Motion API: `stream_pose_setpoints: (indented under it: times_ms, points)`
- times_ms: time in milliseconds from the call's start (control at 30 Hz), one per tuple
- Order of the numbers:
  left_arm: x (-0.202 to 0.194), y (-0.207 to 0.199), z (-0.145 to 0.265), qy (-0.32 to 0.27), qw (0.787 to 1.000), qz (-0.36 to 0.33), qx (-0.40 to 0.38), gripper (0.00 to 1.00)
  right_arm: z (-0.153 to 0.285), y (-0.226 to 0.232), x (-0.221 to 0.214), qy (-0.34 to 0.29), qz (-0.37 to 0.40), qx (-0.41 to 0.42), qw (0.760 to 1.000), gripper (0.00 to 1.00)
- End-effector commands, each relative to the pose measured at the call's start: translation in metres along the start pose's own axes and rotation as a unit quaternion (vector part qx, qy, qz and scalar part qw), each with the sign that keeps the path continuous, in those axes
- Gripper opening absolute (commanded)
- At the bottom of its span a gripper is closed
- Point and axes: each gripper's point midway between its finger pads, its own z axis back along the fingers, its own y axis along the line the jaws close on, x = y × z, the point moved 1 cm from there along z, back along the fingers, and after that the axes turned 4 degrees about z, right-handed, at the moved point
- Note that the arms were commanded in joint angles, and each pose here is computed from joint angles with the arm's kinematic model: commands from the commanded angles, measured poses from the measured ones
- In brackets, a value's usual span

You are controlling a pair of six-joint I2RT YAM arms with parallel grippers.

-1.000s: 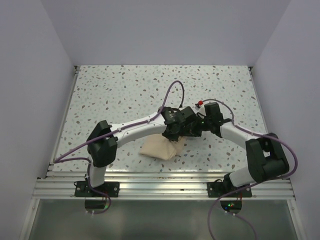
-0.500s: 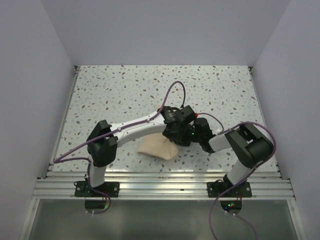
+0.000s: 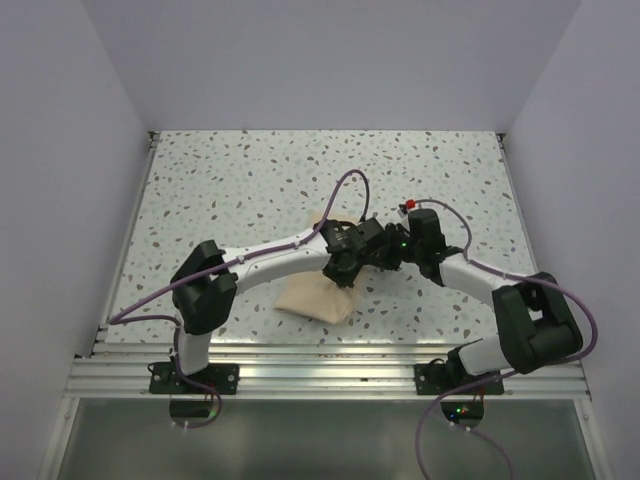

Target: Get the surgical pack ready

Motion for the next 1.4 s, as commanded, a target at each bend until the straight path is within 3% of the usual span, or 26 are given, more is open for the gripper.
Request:
stream_pose_setpoints:
  times_ms: [0, 133, 367, 467, 667, 833, 933, 1000, 1067, 1133, 1267, 1367]
  points:
    - [0.015, -0.012, 0.017, -0.043, 0.998, -0.007, -0.039, 0.00, 0.019, -0.008, -0.016, 0.043, 0.044, -0.035, 0.998, 0.10]
    - [0.014, -0.011, 0.020, -0.047, 0.998, -0.009, -0.046, 0.00, 0.013, -0.004, -0.016, 0.050, 0.036, -0.013, 0.998, 0.10]
    - [0.007, -0.015, 0.014, -0.035, 0.998, -0.021, -0.055, 0.00, -0.017, 0.010, 0.009, -0.009, 0.017, 0.062, 0.998, 0.01]
    - [-0.001, -0.014, 0.009, -0.020, 0.998, -0.026, -0.056, 0.00, -0.033, 0.004, 0.021, -0.028, -0.005, 0.056, 0.998, 0.00]
    - [-0.023, -0.013, -0.002, 0.002, 0.998, -0.032, -0.059, 0.00, -0.050, -0.014, 0.019, 0.013, -0.036, 0.030, 0.999, 0.01]
    - [-0.030, -0.008, -0.004, 0.000, 0.998, -0.030, -0.054, 0.00, -0.006, -0.020, 0.024, 0.056, 0.011, -0.039, 0.998, 0.12]
    - [-0.029, -0.007, -0.001, -0.009, 0.998, -0.023, -0.056, 0.22, 0.034, -0.035, 0.011, 0.106, 0.016, -0.115, 0.988, 0.35]
    - [-0.029, -0.007, 0.000, -0.011, 0.998, -0.021, -0.057, 0.26, 0.050, -0.031, 0.019, 0.098, 0.044, -0.127, 0.986, 0.48]
    - [-0.026, -0.008, 0.002, -0.017, 0.998, -0.016, -0.061, 0.39, 0.064, -0.036, 0.021, 0.097, 0.017, -0.135, 0.986, 0.58]
    - [-0.026, -0.010, 0.004, -0.020, 0.997, -0.015, -0.066, 0.52, 0.067, -0.026, 0.023, 0.096, -0.008, -0.105, 0.990, 0.63]
    - [-0.027, -0.011, 0.008, -0.024, 0.997, -0.013, -0.078, 0.62, 0.060, -0.006, 0.029, 0.085, -0.079, -0.064, 0.991, 0.73]
    - [-0.029, -0.012, 0.008, -0.023, 0.996, -0.012, -0.081, 0.66, 0.052, -0.005, 0.031, 0.085, -0.110, -0.066, 0.988, 0.75]
